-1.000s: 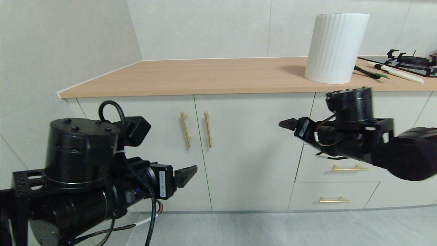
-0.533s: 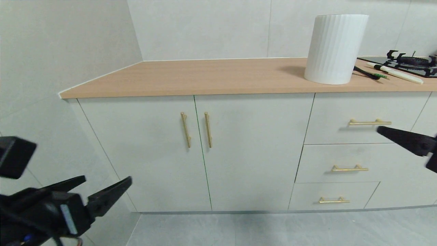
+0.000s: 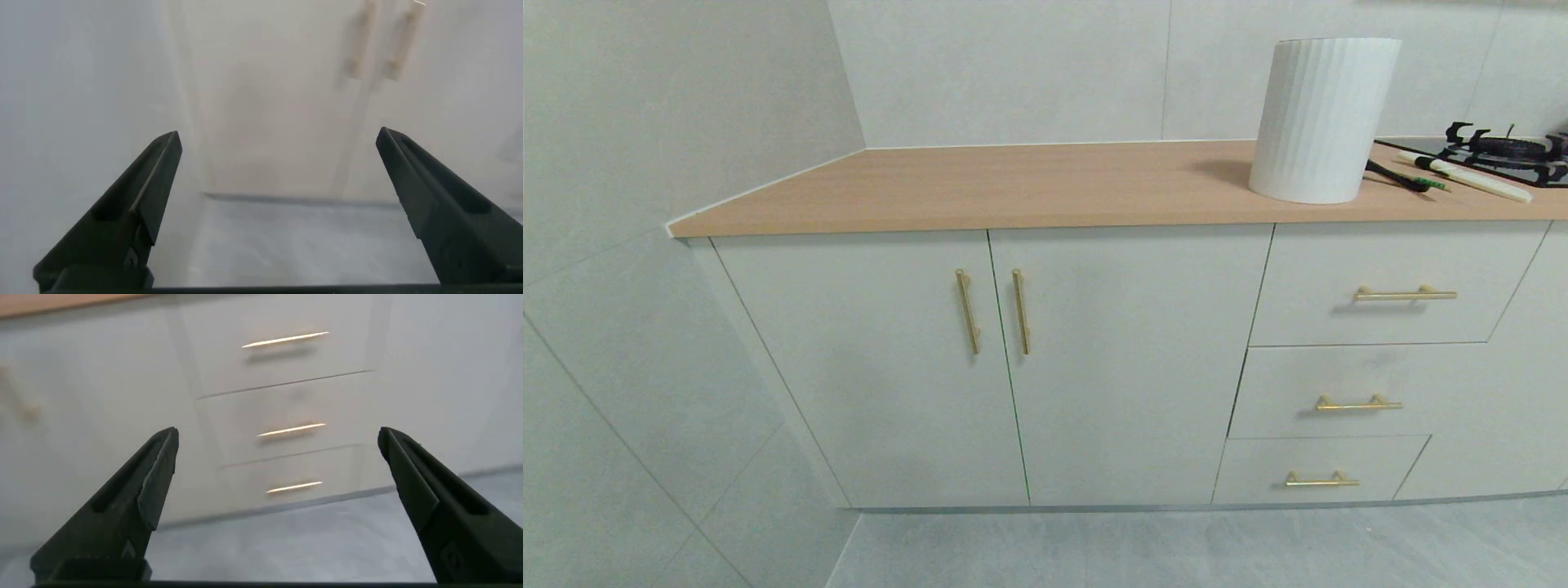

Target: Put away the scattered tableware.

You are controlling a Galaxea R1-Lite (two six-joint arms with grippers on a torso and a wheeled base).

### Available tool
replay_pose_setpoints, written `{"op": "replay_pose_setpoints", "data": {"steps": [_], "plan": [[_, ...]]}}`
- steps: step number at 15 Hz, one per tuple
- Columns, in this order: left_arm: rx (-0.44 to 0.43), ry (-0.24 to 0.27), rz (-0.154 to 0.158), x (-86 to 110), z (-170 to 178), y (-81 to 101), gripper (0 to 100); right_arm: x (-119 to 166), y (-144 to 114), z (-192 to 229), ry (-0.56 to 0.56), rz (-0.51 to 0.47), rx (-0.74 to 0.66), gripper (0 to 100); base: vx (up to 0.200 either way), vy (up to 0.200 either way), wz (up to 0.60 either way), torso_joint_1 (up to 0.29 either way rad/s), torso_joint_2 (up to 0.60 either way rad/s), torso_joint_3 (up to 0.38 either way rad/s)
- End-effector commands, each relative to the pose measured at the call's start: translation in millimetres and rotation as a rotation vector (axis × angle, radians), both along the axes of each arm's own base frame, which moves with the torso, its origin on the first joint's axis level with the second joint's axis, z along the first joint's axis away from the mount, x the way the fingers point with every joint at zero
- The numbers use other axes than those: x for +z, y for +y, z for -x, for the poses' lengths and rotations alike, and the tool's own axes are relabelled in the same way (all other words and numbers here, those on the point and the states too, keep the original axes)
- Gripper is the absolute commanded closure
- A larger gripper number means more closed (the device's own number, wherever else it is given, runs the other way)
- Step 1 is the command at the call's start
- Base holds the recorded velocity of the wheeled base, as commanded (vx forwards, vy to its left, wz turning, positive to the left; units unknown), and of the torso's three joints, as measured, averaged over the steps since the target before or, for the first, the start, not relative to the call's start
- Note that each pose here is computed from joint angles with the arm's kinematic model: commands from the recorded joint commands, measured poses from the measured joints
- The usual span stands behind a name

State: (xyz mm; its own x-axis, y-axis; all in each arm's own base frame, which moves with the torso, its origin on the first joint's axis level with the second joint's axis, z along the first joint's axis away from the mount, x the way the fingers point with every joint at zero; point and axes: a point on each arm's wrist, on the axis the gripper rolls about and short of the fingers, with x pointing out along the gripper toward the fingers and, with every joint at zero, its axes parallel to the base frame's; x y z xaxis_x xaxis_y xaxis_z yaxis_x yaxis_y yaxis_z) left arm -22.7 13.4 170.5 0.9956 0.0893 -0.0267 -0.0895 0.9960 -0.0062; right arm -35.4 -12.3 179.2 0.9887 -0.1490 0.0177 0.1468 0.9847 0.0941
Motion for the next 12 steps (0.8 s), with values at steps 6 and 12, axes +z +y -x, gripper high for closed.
{"op": "replay_pose_setpoints", "data": {"steps": [6,12], "plan": [[0.269,-0.09,-0.08,-33.0,30,-5.2,0,-39,6,19,-0.069,-0.002,-0.203,0,0.0,0.0,0.0,0.0,0.0,0.0],[0.093,-0.068,-0.088,-89.5,1,-9.5,0,-97,7,-12,-0.039,0.043,-0.09,0,0.0,0.0,0.0,0.0,0.0,0.0]]}}
